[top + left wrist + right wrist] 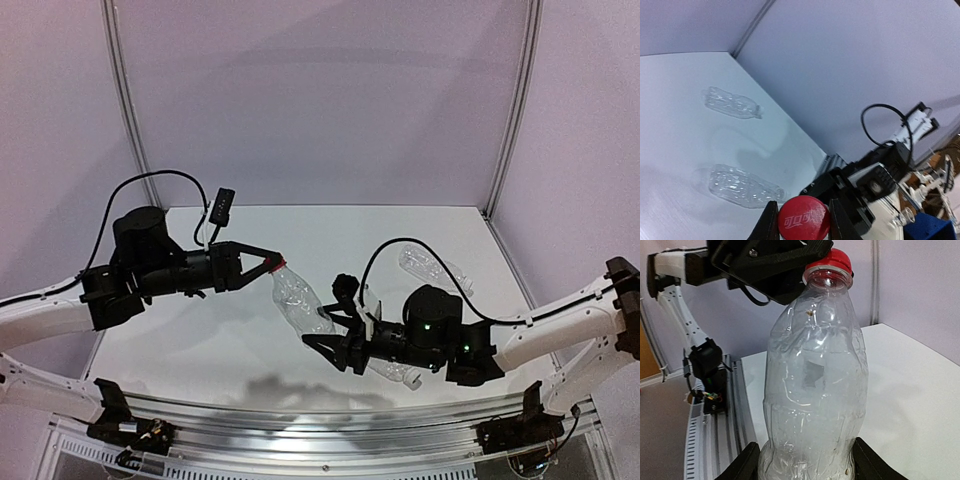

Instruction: Unscrew the bottle caps

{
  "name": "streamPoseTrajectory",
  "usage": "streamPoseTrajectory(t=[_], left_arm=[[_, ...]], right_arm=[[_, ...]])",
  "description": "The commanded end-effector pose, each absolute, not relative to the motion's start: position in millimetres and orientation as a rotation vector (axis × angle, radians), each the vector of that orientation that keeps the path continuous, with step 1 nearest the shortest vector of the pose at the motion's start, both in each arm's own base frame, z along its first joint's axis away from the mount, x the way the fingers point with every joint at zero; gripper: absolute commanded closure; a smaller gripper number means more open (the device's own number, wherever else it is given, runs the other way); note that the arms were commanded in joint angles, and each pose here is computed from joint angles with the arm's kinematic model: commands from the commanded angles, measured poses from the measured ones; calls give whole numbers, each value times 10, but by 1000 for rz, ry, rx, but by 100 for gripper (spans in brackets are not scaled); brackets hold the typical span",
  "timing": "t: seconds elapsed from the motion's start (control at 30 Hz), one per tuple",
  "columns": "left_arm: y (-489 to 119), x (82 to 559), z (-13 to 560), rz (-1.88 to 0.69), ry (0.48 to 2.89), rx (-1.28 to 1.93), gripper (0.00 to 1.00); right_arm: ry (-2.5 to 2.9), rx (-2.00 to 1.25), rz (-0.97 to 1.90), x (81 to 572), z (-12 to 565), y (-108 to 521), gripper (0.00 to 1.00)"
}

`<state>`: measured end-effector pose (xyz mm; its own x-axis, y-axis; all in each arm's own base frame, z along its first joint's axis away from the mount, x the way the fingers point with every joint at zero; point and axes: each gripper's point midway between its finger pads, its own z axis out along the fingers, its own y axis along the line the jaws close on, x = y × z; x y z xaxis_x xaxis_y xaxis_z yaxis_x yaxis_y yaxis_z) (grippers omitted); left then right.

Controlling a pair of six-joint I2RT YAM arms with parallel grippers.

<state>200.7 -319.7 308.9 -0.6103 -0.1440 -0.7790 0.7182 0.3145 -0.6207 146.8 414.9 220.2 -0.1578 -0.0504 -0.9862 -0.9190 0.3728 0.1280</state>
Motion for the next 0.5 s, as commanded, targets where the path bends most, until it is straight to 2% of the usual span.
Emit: streamPoseTrajectory(t=[0.0,0.13,0.33,0.47], left_arm=[[-3078,2222,2793,-1092,2000,317,84],[-3010,2313,2652,-1034,2050,199,84],[-2938,2388,2491,-980,2104,102,83],[-2943,2401,2488,-974,2106,99,74]], right_arm=[[1699,-723,540,1990,1871,3990,100],[1695,-687,392,2039,1828,4019,100],[1694,-662,369,2056,1835,3975,100],[1692,-680,384,2033,1837,3997,100]])
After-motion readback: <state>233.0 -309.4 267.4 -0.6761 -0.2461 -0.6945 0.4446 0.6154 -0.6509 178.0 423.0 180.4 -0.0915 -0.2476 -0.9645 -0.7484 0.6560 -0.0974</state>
